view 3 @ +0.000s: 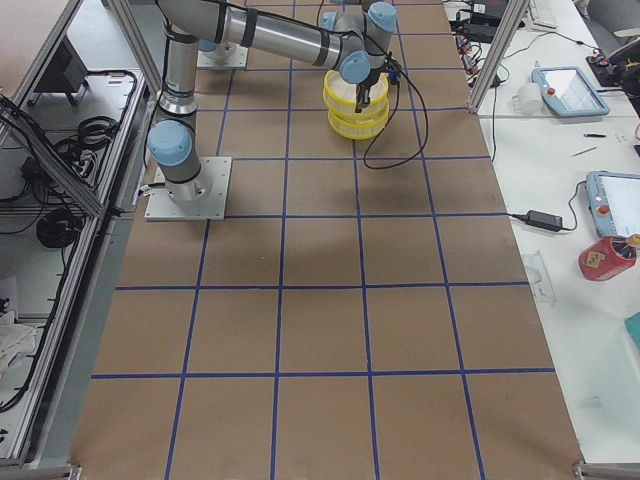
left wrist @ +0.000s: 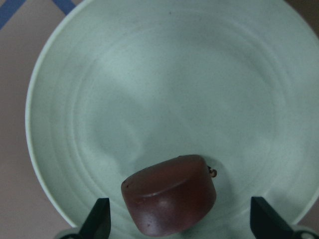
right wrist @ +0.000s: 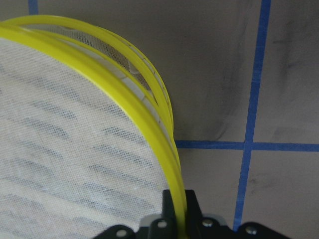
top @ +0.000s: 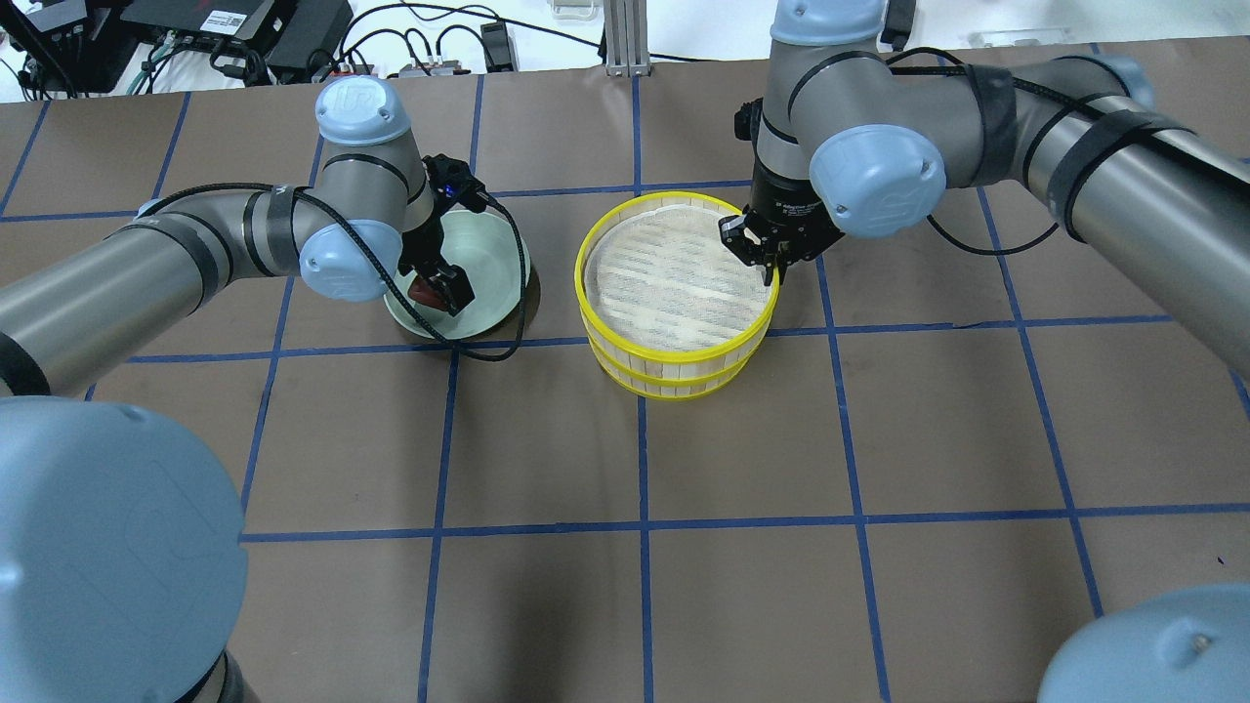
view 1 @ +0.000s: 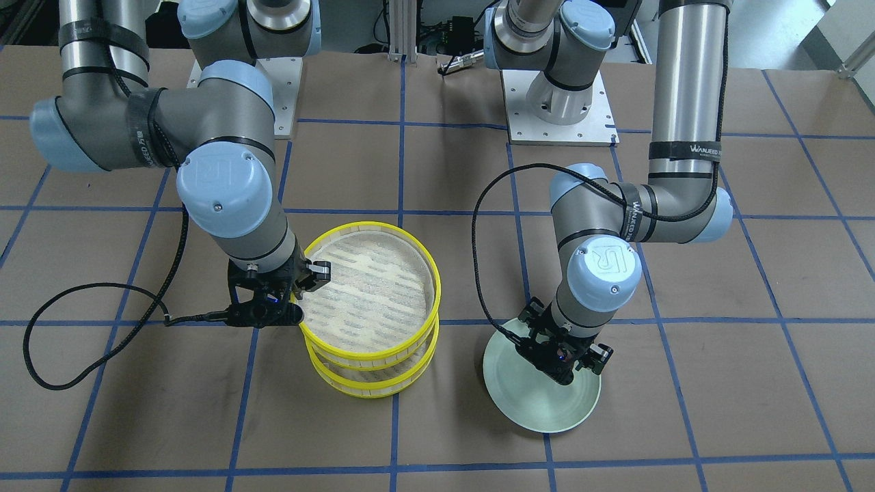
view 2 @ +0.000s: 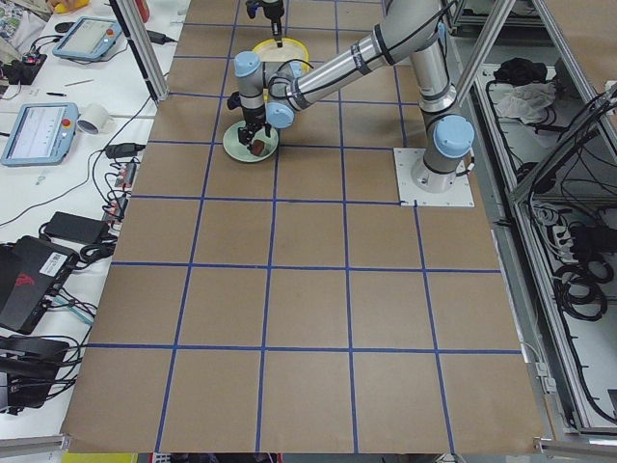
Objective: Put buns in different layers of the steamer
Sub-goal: 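Grasp the brown bun on the plate with the left gripper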
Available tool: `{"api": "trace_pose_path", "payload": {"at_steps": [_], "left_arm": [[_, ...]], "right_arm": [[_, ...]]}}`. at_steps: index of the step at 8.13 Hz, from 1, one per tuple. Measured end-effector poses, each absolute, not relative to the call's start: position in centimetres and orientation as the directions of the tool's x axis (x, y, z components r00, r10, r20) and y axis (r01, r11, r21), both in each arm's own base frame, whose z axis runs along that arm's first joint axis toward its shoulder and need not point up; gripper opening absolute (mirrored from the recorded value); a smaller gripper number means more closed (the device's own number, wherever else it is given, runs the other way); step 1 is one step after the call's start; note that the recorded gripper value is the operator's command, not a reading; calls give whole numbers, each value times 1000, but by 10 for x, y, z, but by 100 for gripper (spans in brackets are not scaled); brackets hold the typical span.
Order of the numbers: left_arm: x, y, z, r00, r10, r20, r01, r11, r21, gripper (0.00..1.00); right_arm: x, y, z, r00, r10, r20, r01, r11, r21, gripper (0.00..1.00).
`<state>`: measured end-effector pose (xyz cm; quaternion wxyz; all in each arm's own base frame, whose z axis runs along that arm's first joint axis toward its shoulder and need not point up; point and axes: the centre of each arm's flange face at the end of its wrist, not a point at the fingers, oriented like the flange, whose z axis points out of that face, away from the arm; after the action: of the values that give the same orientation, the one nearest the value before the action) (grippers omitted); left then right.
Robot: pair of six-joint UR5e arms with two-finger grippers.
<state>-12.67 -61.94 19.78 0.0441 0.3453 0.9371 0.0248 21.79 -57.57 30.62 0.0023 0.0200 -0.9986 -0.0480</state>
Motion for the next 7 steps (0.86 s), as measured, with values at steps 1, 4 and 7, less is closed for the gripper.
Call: {"api": "trace_pose_path", "payload": {"at_steps": [1,4,7], "left_arm": [[-127,-620,192,-759,649,-60,644,761,83,77],[-127,-623,181,-765,642,-55,637,766,90,17],[-127,-626,188,-771,634,-63,629,773,79,8]], "right_arm": [[219,-577,303,-999,-40,1,-40,996,82,0],[221,-586,290,-999,-42,-2,-42,998,52,0],[223,-588,284,-999,-46,-1,-46,998,49,0]]}}
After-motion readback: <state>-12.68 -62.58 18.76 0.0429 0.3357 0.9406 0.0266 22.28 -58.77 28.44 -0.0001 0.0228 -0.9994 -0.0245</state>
